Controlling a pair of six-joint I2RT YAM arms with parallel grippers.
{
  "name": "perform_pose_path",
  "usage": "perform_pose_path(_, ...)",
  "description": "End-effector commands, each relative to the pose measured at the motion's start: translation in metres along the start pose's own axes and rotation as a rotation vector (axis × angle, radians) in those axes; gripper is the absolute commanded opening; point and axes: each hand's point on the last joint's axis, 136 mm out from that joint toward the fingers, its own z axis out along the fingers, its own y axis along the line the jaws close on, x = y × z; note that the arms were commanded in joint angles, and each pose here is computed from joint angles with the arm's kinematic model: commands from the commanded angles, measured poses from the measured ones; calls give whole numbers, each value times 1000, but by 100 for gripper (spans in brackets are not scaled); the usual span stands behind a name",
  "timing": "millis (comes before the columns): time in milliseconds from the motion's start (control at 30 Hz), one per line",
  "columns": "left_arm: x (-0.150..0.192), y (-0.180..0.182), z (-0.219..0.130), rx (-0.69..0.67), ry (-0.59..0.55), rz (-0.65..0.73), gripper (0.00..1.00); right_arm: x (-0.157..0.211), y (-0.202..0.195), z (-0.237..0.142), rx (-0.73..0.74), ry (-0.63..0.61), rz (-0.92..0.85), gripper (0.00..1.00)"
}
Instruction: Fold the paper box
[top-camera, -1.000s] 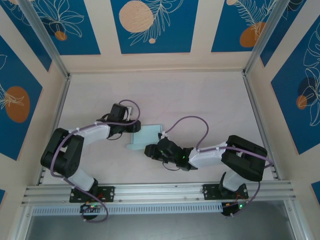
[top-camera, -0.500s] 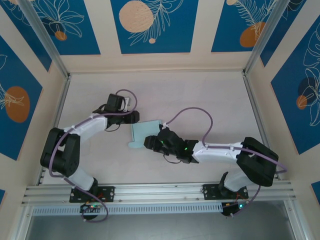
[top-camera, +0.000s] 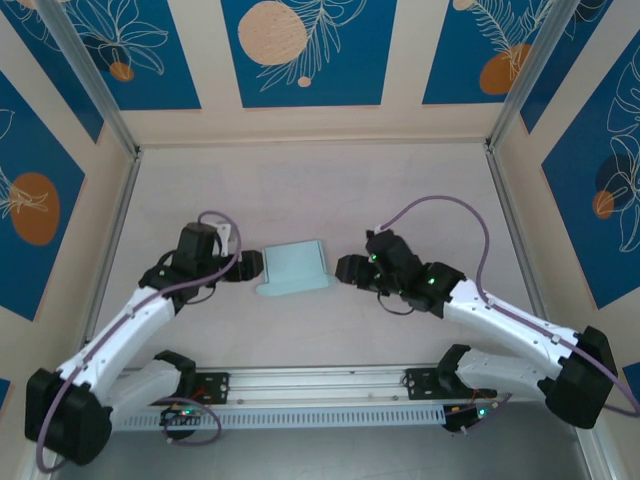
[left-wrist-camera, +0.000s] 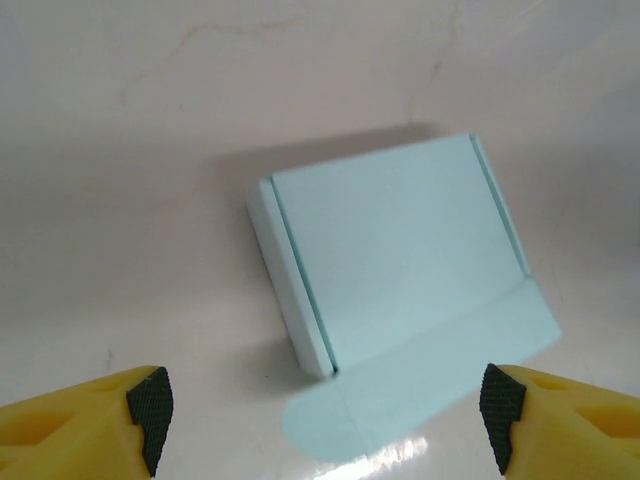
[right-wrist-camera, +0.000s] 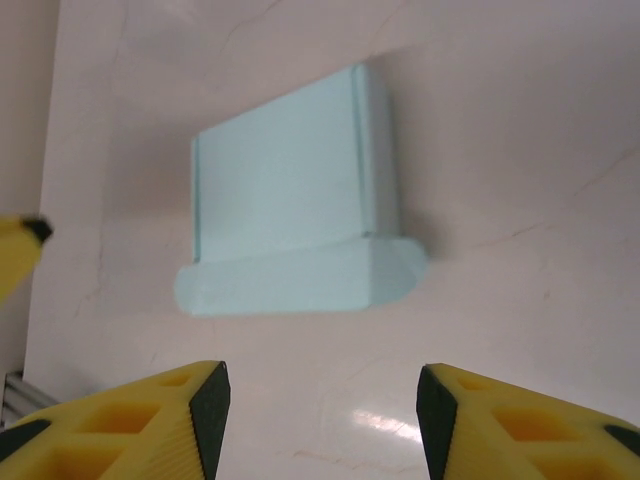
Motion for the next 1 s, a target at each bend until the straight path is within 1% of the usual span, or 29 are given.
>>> perform_pose_path(0,34,8,3,-27,72,-40,82,14,-6,10,-1,136,-110,54)
perform_pose_path(133,42,-2,14,7,105,2,82,11,-5,31,15,189,-140,54)
perform_pose_path(233,43,-12,26,15,126,58,81,11,-1,47,-9,222,-141,52)
perform_pose_path(333,47,-17,35,0,151,94,80,13,3,62,-21,248,-144,50)
perform_pose_path(400,49,-17,40,-12,158,108,77,15,6,73,-28,268,-148,47)
perform_pose_path(533,51,-13,45,-32,159,112,76,20,12,88,-26,301,-175,45)
perform_pose_path(667,58,-15,56,-13,188,98,76,27,10,101,1,331,-177,44)
perform_pose_path(867,67,-18,63,15,216,67,73,40,5,105,27,359,-158,44)
perform_pose_path(933,67,-20,63,25,212,67,71,45,5,106,34,367,-155,44)
perform_pose_path(967,66,-20,64,27,209,66,69,46,4,107,38,369,-153,44)
